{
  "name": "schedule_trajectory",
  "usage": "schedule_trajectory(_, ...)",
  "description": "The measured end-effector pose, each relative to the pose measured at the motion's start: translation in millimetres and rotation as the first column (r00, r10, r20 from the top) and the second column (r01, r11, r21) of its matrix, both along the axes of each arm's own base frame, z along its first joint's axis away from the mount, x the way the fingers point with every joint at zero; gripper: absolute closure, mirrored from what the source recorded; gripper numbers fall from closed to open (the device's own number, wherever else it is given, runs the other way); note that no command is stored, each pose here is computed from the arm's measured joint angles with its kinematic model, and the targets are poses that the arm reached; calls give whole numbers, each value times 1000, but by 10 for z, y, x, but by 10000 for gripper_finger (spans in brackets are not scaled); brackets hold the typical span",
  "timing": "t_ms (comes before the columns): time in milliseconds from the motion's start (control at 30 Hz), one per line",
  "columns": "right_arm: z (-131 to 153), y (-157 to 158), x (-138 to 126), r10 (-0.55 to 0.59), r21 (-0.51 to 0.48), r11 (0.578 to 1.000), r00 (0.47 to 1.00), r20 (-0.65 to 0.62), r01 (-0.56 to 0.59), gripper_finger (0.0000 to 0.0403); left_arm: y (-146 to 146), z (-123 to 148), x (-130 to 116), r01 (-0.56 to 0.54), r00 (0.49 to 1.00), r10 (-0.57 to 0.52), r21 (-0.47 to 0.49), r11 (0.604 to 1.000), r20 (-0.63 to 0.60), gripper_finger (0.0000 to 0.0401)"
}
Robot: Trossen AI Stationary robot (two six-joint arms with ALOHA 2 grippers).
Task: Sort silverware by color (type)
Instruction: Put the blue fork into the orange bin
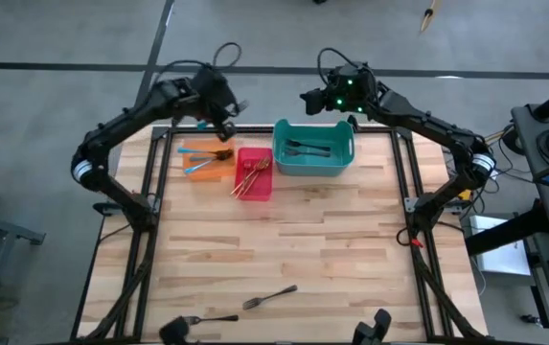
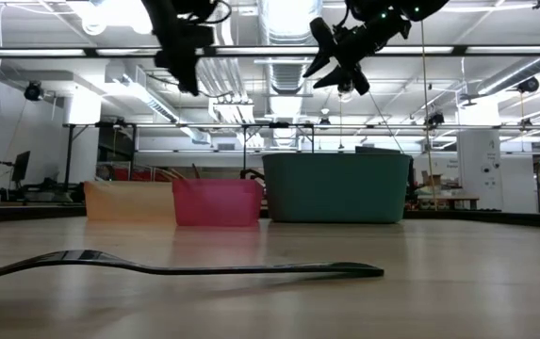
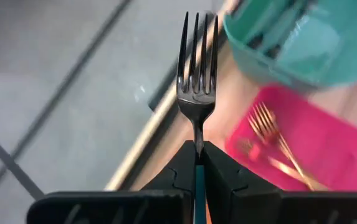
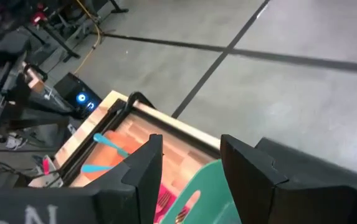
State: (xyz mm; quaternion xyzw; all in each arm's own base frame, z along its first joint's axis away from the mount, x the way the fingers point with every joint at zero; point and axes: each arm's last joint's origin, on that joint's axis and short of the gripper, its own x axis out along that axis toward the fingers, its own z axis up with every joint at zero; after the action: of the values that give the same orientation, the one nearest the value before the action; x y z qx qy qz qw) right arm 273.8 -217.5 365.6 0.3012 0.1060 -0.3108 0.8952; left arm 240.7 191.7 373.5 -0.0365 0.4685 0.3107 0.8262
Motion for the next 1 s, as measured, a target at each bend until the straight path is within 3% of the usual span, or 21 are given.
schedule_trajectory(167,40,-2,-3,10,-30,1000,1000,-8,-10,250,7,34,-313,-35,998,29,-108,994,-52,401)
schedule_trajectory(400,36,0,-6,18,-41,999,1000,-25,-19,250,-34,-113,-449,-48,975,-6,-234,971,-223,401)
schedule_trajectory(700,1,8,-18,28,-50,998,997,-78,-32,250,-2,-601,-449,-89,931,-43,-340,936,-362,401)
schedule_trajectory(1000,-2,7,-18,29,-53,998,996,-83,-33,251,111,-1257,-334,-97,910,-74,-385,918,-407,401)
